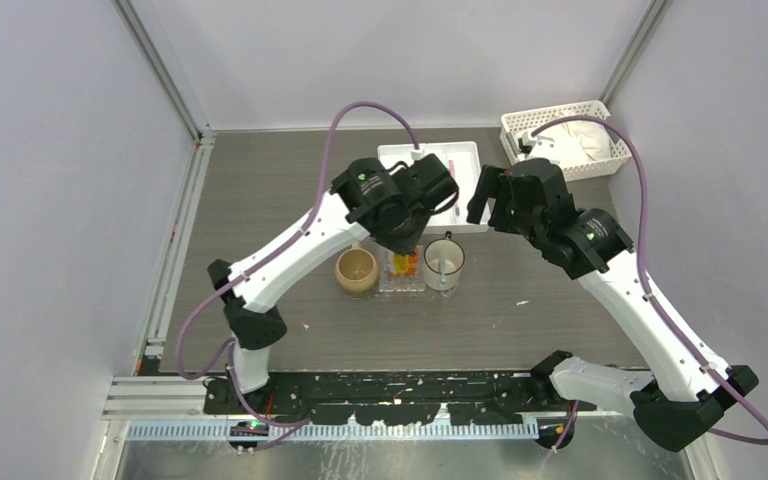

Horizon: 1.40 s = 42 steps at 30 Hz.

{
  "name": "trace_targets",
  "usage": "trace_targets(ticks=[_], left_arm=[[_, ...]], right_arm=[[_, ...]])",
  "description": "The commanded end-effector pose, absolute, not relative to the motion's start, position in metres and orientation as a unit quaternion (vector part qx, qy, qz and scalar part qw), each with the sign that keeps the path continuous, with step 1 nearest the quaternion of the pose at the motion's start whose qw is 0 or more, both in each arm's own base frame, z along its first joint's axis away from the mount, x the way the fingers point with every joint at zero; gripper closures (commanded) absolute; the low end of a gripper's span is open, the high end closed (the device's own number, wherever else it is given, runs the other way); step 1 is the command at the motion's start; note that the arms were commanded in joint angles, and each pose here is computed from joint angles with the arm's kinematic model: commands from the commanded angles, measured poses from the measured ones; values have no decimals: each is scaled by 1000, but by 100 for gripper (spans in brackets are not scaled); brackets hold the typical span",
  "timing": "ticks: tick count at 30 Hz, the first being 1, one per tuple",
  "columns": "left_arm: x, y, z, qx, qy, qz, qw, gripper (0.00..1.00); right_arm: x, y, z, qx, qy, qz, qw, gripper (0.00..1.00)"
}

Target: Prepare toiletry sets of a toothbrush and toothpaste on the tray

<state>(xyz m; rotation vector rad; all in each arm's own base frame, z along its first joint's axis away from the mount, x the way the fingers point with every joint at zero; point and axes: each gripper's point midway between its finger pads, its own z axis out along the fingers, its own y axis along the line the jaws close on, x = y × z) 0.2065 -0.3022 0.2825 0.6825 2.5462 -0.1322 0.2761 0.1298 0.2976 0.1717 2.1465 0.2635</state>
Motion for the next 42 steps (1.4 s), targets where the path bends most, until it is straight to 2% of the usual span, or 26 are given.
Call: trace_targets(ticks=[1,11,32,42], left_arm=[[204,-277,279,288,931,22,222,99],[224,-303,265,312,919,16,242,99],[217,-346,253,328,912,-56,241,99],[221,-348,241,329,911,-47,243,99]], right_arm=[[274,120,299,70,871,107,474,12],[278,116,278,76,880,116,454,12],[281,116,257,79,888,118,437,12],[280,115,250,78,891,116,432,12]])
